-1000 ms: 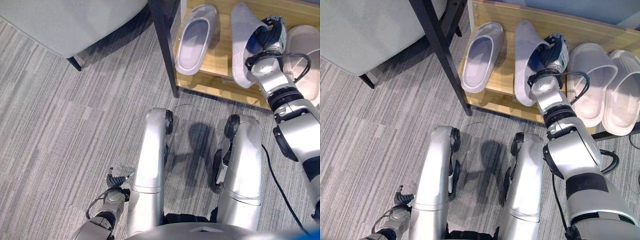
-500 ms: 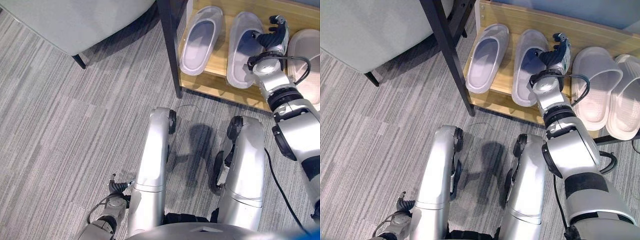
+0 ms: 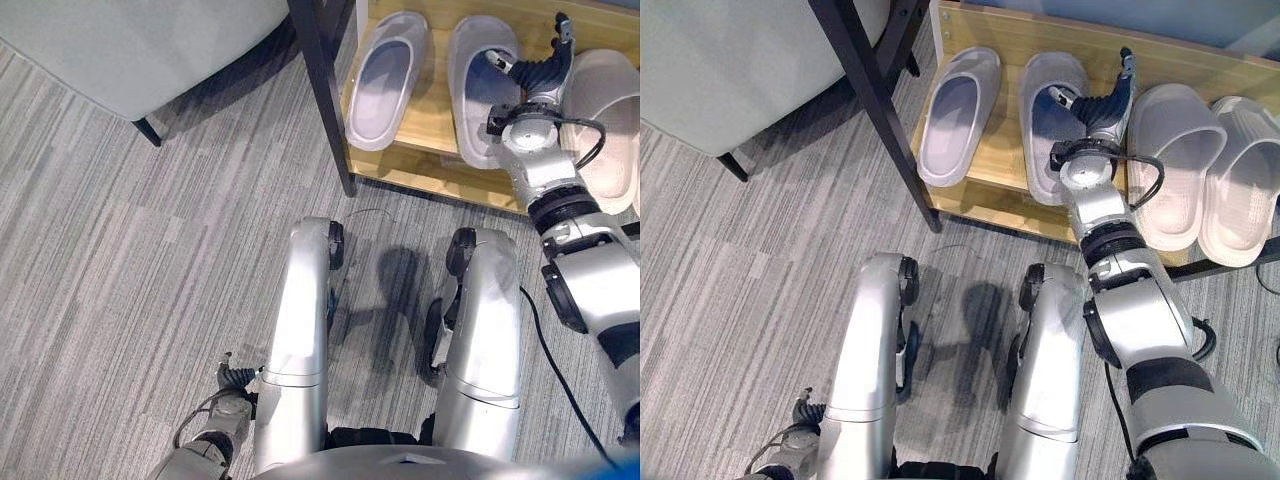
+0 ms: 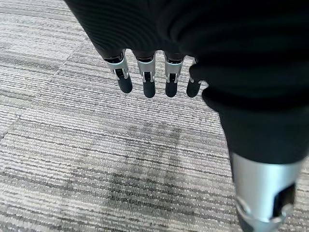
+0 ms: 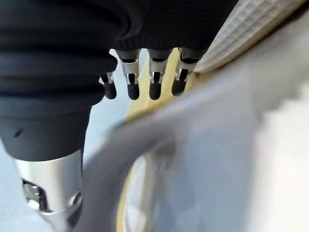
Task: Arrange the slippers neatly on the shoe rack.
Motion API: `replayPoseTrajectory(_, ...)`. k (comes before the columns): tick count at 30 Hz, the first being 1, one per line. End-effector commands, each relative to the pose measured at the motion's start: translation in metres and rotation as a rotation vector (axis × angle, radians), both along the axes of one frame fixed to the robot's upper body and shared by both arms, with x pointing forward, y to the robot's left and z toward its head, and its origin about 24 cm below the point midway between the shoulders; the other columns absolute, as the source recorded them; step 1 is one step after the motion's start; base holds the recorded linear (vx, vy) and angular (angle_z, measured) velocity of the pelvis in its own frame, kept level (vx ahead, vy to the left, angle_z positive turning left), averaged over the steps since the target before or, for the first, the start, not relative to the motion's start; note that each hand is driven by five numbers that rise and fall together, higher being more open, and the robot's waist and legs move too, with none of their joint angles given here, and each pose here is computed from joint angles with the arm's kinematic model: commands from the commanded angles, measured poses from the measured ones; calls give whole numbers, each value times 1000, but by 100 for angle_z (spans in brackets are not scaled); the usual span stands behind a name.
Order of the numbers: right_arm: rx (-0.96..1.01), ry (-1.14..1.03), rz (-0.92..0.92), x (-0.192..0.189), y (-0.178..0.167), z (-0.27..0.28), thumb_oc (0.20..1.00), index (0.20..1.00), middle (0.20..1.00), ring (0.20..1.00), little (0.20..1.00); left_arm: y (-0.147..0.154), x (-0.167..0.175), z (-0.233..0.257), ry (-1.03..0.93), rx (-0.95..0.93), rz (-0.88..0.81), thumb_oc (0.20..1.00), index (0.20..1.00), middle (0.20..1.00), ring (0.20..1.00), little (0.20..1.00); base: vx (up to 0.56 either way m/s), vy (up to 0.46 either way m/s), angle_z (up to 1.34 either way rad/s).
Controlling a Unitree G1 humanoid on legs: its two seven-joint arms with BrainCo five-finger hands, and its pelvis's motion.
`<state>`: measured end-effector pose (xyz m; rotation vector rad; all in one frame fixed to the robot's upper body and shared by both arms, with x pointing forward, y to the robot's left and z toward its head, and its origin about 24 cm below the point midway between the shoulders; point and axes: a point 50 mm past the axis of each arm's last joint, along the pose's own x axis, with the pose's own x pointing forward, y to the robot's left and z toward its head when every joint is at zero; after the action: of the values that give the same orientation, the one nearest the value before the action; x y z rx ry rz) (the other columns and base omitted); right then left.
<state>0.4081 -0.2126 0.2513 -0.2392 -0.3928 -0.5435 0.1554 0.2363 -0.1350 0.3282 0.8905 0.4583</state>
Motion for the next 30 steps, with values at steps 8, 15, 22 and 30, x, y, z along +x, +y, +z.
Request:
replayPoseTrajectory(8, -78, -166, 84, -19, 2, 12, 1000, 1000, 1000, 1000, 1000, -15, 0, -2, 4, -11, -93, 1000, 1000, 1000, 1000, 1000, 0, -1, -1)
replayPoseTrajectory(15, -9, -200, 158, -28, 16, -5, 1000, 1000, 1000, 1000, 1000, -16, -3, -5, 29, -27, -79, 1000, 1000, 1000, 1000, 1000, 0, 0, 0)
replayPoseTrajectory(22, -26, -274, 197, -38, 32, 3, 1000, 1000, 1000, 1000, 1000, -15, 4, -2, 18, -30, -80, 1000, 1000, 1000, 1000, 1000, -13, -4, -1)
replayPoseTrajectory(30, 9, -297, 260, -59, 40, -18, 1000, 1000, 1000, 1000, 1000, -18, 4, -3, 34, -44, -80, 1000, 1000, 1000, 1000, 1000, 0, 0, 0)
